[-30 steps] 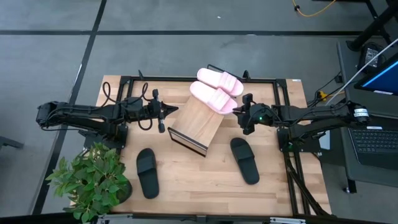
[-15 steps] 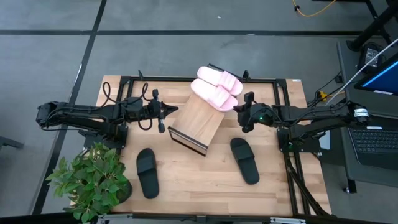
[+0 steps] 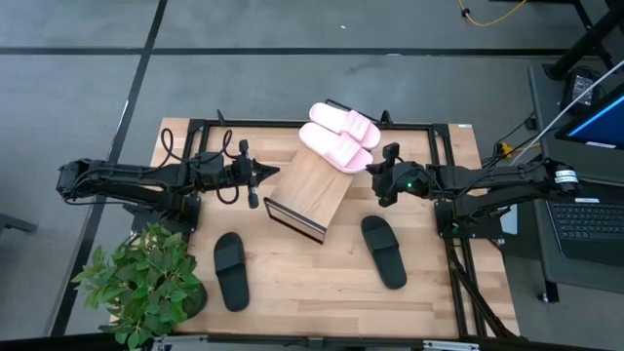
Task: Pick and place slides into the shelf
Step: Put the left pink slide on the shelf, then put the right black slide on the shelf
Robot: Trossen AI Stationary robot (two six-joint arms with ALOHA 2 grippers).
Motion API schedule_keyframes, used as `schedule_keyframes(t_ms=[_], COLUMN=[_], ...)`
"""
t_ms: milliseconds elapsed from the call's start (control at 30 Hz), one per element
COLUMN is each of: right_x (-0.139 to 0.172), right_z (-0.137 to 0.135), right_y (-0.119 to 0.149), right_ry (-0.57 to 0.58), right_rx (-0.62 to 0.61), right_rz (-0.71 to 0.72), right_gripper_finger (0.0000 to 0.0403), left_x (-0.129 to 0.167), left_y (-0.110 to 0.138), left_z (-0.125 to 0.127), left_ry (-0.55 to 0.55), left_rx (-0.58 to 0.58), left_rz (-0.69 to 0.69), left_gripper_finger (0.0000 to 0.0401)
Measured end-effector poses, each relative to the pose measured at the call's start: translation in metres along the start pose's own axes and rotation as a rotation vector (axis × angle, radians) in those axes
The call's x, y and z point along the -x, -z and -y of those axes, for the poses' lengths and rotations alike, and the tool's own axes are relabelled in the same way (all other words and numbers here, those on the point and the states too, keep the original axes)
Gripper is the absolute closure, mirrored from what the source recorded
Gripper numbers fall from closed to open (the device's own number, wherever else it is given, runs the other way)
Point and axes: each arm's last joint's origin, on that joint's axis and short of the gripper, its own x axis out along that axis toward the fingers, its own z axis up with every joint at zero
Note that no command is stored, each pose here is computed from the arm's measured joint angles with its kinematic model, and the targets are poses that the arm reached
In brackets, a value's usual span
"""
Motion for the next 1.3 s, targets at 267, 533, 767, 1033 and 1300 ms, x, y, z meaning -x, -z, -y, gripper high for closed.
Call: schedule_keyframes(t_ms=[267, 533, 767, 1033, 1300], right_x=[0.0000, 0.0003, 0.0003, 0.0006, 0.0014], right_z=[-0.0017, -0.0011, -0.0010, 0.0000, 0.0027], right_y=[0.0031, 0.0061, 0.0061, 0.0068, 0.0091], right_ry=[-0.004, 0.048, 0.049, 0.086, 0.178], right_rx=[-0.010, -0.002, -0.002, 0.002, 0.005], right_rz=[-0.038, -0.105, -0.105, -0.134, -0.210], right_gripper_finger=[0.0338, 0.0319, 0.0318, 0.0318, 0.0318], left_x=[0.0000, 0.0000, 0.0000, 0.0000, 0.0000], left_y=[0.0001, 0.0001, 0.0001, 0.0001, 0.0000], left_z=[0.0000, 0.0000, 0.0000, 0.0002, 0.0002], left_ry=[0.000, 0.000, 0.001, 0.007, 0.008], left_rx=[0.000, 0.001, 0.003, 0.003, 0.004], left_rz=[-0.001, -0.001, -0.001, 0.000, 0.000], left_gripper_finger=[0.0401, 0.0401, 0.0401, 0.0401, 0.0401])
